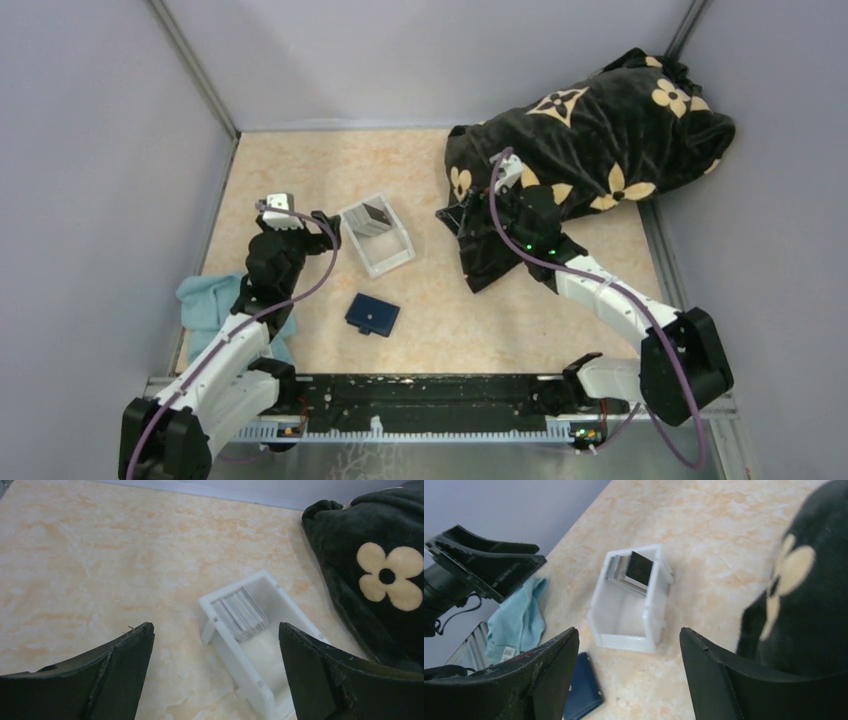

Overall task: Put the credit cards into the card holder
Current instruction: Adjust the distractor at the corner of the board.

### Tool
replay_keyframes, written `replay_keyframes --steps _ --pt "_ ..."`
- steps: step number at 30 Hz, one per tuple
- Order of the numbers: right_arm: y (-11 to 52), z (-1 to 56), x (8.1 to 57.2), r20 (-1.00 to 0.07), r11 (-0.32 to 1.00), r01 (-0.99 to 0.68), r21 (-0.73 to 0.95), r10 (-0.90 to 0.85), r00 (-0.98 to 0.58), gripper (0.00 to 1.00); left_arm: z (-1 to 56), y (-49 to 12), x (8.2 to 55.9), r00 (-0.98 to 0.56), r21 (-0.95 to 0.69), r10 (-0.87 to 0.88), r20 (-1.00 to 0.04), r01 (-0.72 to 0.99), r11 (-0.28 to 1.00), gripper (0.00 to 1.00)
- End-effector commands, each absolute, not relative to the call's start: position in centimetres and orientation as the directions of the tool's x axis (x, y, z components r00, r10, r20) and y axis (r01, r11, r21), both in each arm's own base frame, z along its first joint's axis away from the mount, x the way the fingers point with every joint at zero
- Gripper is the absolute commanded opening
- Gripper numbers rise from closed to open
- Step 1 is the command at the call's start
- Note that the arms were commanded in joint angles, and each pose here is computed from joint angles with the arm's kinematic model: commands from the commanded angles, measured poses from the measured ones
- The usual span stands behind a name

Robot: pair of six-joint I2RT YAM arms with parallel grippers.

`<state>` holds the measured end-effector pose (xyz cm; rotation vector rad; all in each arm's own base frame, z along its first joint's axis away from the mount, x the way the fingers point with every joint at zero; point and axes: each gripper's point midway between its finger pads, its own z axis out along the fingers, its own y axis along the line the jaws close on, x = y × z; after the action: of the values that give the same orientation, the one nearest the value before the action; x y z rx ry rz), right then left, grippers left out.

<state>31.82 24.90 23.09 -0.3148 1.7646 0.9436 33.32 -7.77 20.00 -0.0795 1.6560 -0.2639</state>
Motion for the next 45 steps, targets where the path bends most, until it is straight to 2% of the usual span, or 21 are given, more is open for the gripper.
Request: replay_keyframes --steps 1,7,15,22,27,30,33,34,39,42,45 --pt "28.9 27.1 32.9 -0.929 0.641 -0.676 0.363 0.195 -0.314 0.73 18.6 -7.2 32.3 -0.201 -0.27 -0.259 -0.945 0.031 0.962 1.0" --pt "30.0 23.2 35.0 -0.919 0.744 -0.574 0.342 0.138 -0.369 0.71 16.5 -8.4 31.6 -0.304 -0.367 -0.345 -0.888 0.016 0.93 1.0" --pt "27.4 15.5 39.1 -0.879 0.91 -0.367 0.193 -0.006 -0.476 0.68 13.8 -10.4 31.8 -0.419 -0.434 -0.389 -0.821 0.014 0.901 1.0" --pt "21.3 9.7 41.2 -0.787 0.948 -0.124 0.294 0.167 -0.594 0.59 14.2 -12.5 32.0 -0.441 -0.426 -0.363 -0.821 0.05 0.903 0.99" --pt "19.9 10.2 41.6 -0.786 0.952 -0.102 0.288 0.174 -0.594 0.6 15.8 -13.6 31.9 -0.428 -0.407 -0.343 -0.836 0.066 0.911 0.99" --pt "17.4 10.2 42.2 -0.781 0.977 -0.009 0.213 0.164 -0.603 0.6 16.9 -14.1 31.8 -0.423 -0.4 -0.335 -0.842 0.073 0.913 0.99" --pt "14.7 9.3 42.5 -0.757 0.971 0.06 0.233 0.22 -0.616 0.6 17.9 -15.0 31.5 -0.429 -0.403 -0.328 -0.842 0.095 0.91 0.99" --pt "14.7 8.7 42.2 -0.744 0.964 0.036 0.262 0.225 -0.629 0.6 18.2 -15.4 31.4 -0.43 -0.404 -0.325 -0.842 0.104 0.909 0.99" --pt "19.9 15.2 41.3 -0.812 0.876 -0.286 0.389 0.18 -0.555 0.58 20.6 -17.8 31.1 -0.422 -0.405 -0.305 -0.854 0.17 0.899 0.99" --pt "23.0 20.8 40.3 -0.863 0.836 -0.416 0.357 0.124 -0.49 0.59 22.7 -19.9 31.3 -0.416 -0.398 -0.283 -0.864 0.221 0.89 0.99" --pt "24.4 25.9 39.4 -0.886 0.812 -0.464 0.354 0.132 -0.445 0.61 24.3 -21.7 31.5 -0.406 -0.382 -0.258 -0.876 0.261 0.887 0.99"
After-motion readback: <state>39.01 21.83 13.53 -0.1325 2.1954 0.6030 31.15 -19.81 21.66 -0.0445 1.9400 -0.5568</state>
